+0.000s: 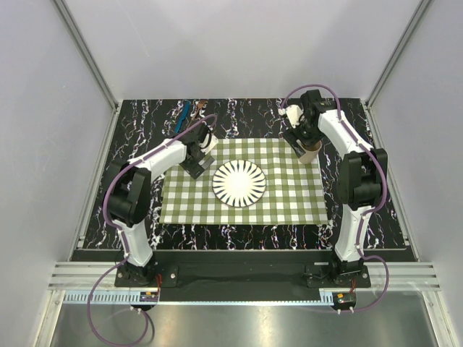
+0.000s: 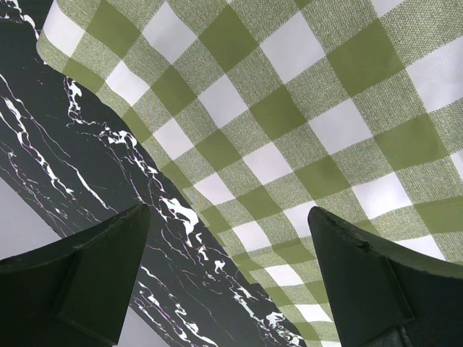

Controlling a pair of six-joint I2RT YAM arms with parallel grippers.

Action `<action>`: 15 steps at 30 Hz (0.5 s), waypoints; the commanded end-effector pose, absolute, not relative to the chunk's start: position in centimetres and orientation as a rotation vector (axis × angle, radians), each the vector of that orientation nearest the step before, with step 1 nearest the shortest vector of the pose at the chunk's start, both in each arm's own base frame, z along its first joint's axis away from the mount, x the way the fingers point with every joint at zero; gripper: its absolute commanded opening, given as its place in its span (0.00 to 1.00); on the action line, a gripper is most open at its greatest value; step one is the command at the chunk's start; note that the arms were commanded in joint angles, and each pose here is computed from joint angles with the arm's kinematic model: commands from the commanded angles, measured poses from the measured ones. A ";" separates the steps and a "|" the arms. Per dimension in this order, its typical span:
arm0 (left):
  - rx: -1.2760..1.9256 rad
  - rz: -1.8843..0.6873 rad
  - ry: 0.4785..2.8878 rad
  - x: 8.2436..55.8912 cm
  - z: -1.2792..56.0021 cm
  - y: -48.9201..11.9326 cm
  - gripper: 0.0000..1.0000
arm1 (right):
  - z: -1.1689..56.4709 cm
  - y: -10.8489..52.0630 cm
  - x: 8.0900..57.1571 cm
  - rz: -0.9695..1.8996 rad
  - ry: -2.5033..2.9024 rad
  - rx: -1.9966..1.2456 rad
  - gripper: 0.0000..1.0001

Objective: Set the dinner table for one person
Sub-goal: Place the cup on the napkin.

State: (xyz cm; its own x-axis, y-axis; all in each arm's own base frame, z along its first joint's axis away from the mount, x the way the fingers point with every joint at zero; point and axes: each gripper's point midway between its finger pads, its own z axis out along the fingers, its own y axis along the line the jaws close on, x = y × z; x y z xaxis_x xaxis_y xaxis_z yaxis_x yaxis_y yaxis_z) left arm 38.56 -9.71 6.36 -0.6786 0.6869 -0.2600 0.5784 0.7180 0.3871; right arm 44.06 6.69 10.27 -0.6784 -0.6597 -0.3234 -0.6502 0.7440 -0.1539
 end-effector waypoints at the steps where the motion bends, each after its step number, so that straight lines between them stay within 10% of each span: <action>1: 0.922 0.395 2.489 40.3 7.8 -10.0 0.99 | 15.0 7.2 45.3 -0.105 2.458 -0.991 0.85; 14: 0.911 0.421 2.483 40.6 8.0 -9.8 0.99 | 22.0 7.6 46.6 -0.325 2.304 -0.972 0.88; 15: 0.909 0.427 2.481 40.7 8.1 -9.8 0.99 | 23.0 7.5 47.1 -0.356 2.281 -0.956 0.99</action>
